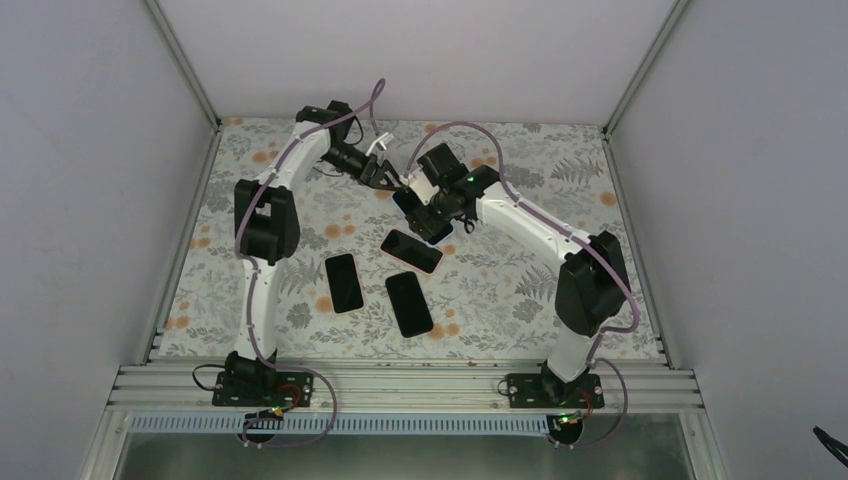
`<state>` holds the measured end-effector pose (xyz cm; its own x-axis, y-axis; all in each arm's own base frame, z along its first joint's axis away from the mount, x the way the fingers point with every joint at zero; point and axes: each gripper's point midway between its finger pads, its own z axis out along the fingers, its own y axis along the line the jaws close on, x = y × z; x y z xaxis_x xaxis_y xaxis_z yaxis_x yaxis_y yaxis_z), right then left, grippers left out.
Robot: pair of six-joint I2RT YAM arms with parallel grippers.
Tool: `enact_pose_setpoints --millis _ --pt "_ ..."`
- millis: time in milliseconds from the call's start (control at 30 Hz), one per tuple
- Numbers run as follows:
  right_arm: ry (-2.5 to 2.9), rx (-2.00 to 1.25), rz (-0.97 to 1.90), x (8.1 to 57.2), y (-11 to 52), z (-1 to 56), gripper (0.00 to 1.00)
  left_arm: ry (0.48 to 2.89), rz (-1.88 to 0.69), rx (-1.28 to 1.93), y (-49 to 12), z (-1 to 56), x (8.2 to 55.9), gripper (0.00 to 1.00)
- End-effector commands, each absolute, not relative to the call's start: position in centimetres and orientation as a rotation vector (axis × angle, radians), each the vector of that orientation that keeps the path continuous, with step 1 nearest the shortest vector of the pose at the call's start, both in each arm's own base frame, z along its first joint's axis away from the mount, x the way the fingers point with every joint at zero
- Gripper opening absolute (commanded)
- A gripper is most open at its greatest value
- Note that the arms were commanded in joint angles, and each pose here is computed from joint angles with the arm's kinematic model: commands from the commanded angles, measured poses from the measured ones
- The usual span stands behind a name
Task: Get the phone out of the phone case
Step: Pick up the phone at the center of the board.
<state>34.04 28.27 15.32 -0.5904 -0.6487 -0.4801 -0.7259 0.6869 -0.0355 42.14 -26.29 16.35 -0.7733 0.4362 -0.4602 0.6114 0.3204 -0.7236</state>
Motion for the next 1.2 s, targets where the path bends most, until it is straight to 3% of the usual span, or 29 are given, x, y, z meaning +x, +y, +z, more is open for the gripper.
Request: enact_pose_setpoints --millis 0,200,433,567,633,767,867,900,1000,1167 --pt "2.363 -1.04 0.236 35.5 29.8 17.5 0.68 2.367 -1.556 0.967 -27.9 18.2 40.1 0.97" --pt "2.353 -1.054 0.242 35.7 30.4 17.4 0.68 2.342 -1.606 0.995 -29.1 18.7 39.2 0.85" --pt "2.335 -1.061 0.245 35.8 30.7 17.6 0.67 2.311 -1.613 1.025 -29.7 19.8 38.5 0.47" --pt "2.33 -1.063 0.248 35.7 30.7 17.7 0.67 2.28 -1.626 1.034 -29.7 20.8 38.0 0.14" --pt "2.327 -1.066 0.247 35.6 30.6 17.7 0.68 2.259 -1.626 1.042 -29.7 21.4 37.9 0.03" --pt "2.319 -1.087 0.248 35.2 30.4 17.7 0.72 2.196 -1.63 1.074 -29.7 23.0 37.3 0.02" --pt "2.286 -1.3 0.4 32.0 30.6 17.5 0.97 2.155 -1.604 1.107 -29.5 24.2 36.8 0.02" --pt "2.242 -1.393 0.505 30.4 30.6 18.1 0.99 2.135 -1.588 1.128 -29.4 24.5 36.5 0.02" --pt "2.104 -1.556 0.697 26.0 29.4 20.6 1.0 2.083 -1.502 1.209 -28.8 25.3 35.5 0.02" --pt "1.897 -1.571 0.617 23.7 25.6 23.9 1.0 1.976 -1.26 1.418 -27.9 26.5 33.0 0.02"
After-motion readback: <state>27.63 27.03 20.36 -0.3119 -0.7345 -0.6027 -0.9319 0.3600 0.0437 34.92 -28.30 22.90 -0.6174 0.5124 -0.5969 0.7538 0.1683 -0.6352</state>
